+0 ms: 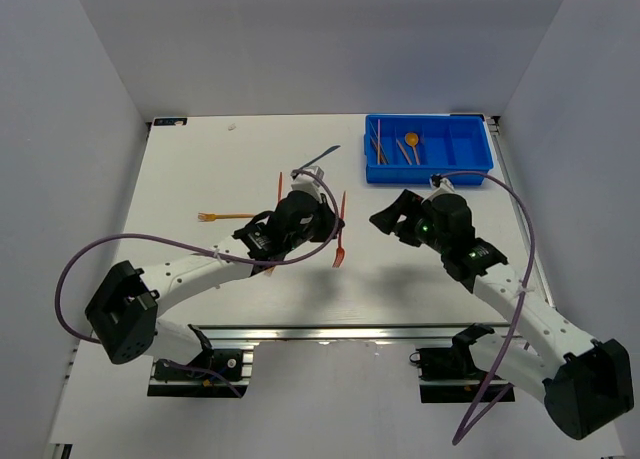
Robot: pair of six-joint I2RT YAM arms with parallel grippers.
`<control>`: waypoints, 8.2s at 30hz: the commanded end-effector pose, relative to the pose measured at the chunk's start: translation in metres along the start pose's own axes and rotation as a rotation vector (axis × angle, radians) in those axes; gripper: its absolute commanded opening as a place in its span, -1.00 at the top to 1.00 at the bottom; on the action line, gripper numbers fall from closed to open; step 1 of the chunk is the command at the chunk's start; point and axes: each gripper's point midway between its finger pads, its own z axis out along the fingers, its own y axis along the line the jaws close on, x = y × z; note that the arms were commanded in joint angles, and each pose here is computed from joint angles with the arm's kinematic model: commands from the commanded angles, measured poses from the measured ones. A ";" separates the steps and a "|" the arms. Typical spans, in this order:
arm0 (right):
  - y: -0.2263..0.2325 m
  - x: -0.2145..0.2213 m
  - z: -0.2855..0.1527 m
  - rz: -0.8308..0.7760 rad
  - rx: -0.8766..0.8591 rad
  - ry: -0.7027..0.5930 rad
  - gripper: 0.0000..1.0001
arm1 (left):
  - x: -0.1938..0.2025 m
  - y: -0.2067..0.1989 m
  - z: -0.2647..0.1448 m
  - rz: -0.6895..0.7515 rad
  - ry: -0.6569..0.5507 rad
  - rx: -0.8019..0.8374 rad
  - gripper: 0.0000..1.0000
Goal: Sort the eating utensils into containers
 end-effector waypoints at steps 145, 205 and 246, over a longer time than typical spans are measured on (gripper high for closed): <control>0.052 -0.044 0.021 -0.243 -0.201 0.043 -0.79 | 0.091 0.180 -0.001 0.141 0.406 -0.507 1.00; -0.208 -0.352 0.180 -0.371 0.518 -0.284 1.00 | -0.038 0.125 -0.135 0.178 -0.116 -0.515 -0.96; -0.059 -0.087 0.061 -0.311 0.285 0.047 -0.79 | -0.087 0.333 -0.059 -0.672 -0.207 -1.344 -0.47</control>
